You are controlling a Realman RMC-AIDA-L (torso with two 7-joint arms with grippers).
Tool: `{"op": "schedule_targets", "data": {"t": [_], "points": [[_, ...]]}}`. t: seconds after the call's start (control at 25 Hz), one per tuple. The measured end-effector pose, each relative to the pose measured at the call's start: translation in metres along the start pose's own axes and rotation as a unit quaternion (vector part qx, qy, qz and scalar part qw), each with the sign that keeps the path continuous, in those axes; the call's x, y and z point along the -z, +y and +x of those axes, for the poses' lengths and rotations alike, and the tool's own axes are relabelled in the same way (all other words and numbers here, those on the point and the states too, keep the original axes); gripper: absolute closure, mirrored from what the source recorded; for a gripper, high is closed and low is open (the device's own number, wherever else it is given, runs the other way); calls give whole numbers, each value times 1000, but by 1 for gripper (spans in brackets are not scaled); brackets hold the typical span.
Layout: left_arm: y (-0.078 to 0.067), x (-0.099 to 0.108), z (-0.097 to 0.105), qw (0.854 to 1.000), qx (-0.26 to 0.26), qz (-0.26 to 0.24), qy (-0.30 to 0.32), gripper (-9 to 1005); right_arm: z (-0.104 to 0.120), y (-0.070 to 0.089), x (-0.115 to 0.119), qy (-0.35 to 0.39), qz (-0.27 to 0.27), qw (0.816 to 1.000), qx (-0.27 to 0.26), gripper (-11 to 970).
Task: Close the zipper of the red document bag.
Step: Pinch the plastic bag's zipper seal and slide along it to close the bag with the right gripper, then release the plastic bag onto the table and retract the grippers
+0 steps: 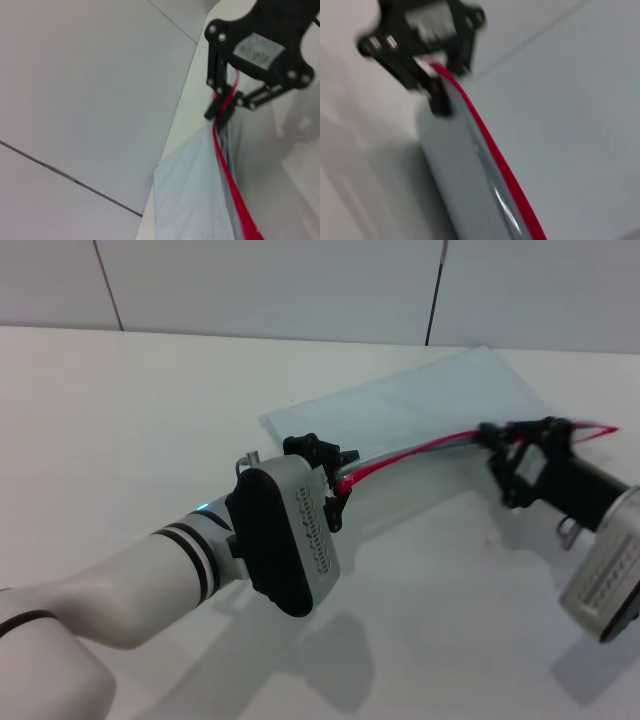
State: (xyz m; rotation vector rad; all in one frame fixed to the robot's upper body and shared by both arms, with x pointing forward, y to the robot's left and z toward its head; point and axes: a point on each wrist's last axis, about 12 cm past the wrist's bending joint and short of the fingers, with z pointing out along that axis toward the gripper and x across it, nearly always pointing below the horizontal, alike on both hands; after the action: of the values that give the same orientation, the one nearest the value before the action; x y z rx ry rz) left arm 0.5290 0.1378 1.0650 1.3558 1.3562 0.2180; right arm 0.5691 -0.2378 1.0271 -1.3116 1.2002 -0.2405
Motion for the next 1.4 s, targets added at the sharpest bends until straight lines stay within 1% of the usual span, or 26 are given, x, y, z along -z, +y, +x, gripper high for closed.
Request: {"op": "schedule_targets", "data": {"t": [0.2, 0.32, 0.44, 0.68, 0.84, 1.0, 1.12, 1.24, 1.32, 1.4], "points": [[-1, 0, 0, 1000, -1, 2, -1, 840, 21, -12, 10, 64, 53, 996, -24, 862], [-2, 0, -1, 1000, -2, 4, -2, 836, 32, -18, 15, 107, 83, 990, -38, 852], [-2, 0, -1, 1000, -3, 4, -2, 832, 39, -22, 18, 137, 110, 983, -53, 842], [-2, -1, -2, 1000, -3, 4, -3, 824, 38, -27, 16, 149, 153, 973, -90, 823], [-3, -1, 2, 1000, -4, 1, -1, 819, 35, -24, 16, 145, 160, 971, -103, 809], [-3, 0, 5, 1000, -4, -16, -11, 814, 31, -23, 14, 135, 168, 970, -112, 796], [0, 1, 7, 999, 8, -39, -22, 810, 28, -23, 14, 128, 178, 968, -121, 699], [5, 4, 11, 996, 31, -75, -34, 807, 25, -25, 18, 117, 208, 962, -136, 603], [9, 7, 16, 992, 46, -106, -42, 804, 23, -26, 20, 107, 225, 958, -144, 505], [13, 9, 20, 988, 61, -131, -47, 763, 19, -25, 22, 96, 238, 954, -151, 407]]}}
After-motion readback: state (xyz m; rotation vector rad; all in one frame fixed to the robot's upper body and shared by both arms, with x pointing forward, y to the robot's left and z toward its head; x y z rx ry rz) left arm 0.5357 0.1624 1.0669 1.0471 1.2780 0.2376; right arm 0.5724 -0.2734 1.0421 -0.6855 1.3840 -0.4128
